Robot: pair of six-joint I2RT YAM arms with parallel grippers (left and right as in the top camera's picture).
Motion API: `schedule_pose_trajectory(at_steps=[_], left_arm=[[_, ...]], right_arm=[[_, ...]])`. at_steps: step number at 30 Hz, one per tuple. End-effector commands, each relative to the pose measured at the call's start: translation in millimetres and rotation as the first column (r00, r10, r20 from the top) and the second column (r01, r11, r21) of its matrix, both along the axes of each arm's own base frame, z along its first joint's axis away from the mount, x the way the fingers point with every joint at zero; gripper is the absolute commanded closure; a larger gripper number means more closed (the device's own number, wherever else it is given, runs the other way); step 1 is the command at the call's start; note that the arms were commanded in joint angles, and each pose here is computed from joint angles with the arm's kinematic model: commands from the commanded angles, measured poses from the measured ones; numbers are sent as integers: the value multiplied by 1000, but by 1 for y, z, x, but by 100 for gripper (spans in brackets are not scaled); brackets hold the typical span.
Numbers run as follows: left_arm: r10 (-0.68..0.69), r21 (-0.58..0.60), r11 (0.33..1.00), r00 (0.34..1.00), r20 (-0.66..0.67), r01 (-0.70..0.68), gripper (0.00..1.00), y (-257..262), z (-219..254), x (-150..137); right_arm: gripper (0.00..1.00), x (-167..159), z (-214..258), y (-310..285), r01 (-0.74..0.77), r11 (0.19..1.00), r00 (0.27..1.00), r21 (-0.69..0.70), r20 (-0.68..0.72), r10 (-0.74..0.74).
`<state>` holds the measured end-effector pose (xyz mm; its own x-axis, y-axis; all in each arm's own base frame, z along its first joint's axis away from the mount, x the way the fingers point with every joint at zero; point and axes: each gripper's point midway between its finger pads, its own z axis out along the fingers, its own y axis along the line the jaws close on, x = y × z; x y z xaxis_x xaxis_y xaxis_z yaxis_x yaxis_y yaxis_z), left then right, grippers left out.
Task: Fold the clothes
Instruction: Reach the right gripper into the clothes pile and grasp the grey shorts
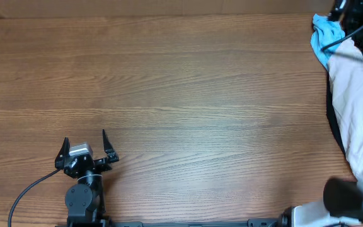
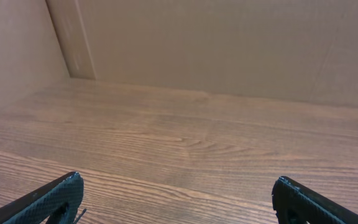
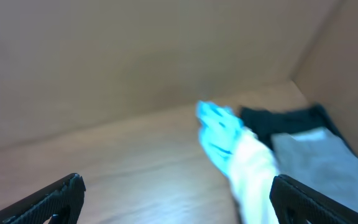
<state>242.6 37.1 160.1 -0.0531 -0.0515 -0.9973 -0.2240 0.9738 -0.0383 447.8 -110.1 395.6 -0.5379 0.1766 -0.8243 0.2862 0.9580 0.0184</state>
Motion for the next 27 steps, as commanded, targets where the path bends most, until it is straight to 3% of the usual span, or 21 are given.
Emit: schedule_pose_trajectory(at_steps=[1,6,11,18,27], left_arm=[[0,-14,1000,1000,13,0,0,0,1,0],[0,-14,1000,1000,13,0,0,0,1,0],[1,-14,1000,1000,13,0,0,0,1,0],[0,-14,1000,1000,13,0,0,0,1,0],[0,-14,1000,1000,13,0,0,0,1,0]], right_arm=[[0,3,-6,-52,69,996,997,-56,-12,-70],[0,11,-40,-126,187,982,982,-30,-32,-188],[26,15,-78,-182,301,953,952,20,-57,-300],[24,39,-151,-227,388,921,911,-36,-134,-389],[25,64,-248,-235,371,929,897,-10,-253,-361]])
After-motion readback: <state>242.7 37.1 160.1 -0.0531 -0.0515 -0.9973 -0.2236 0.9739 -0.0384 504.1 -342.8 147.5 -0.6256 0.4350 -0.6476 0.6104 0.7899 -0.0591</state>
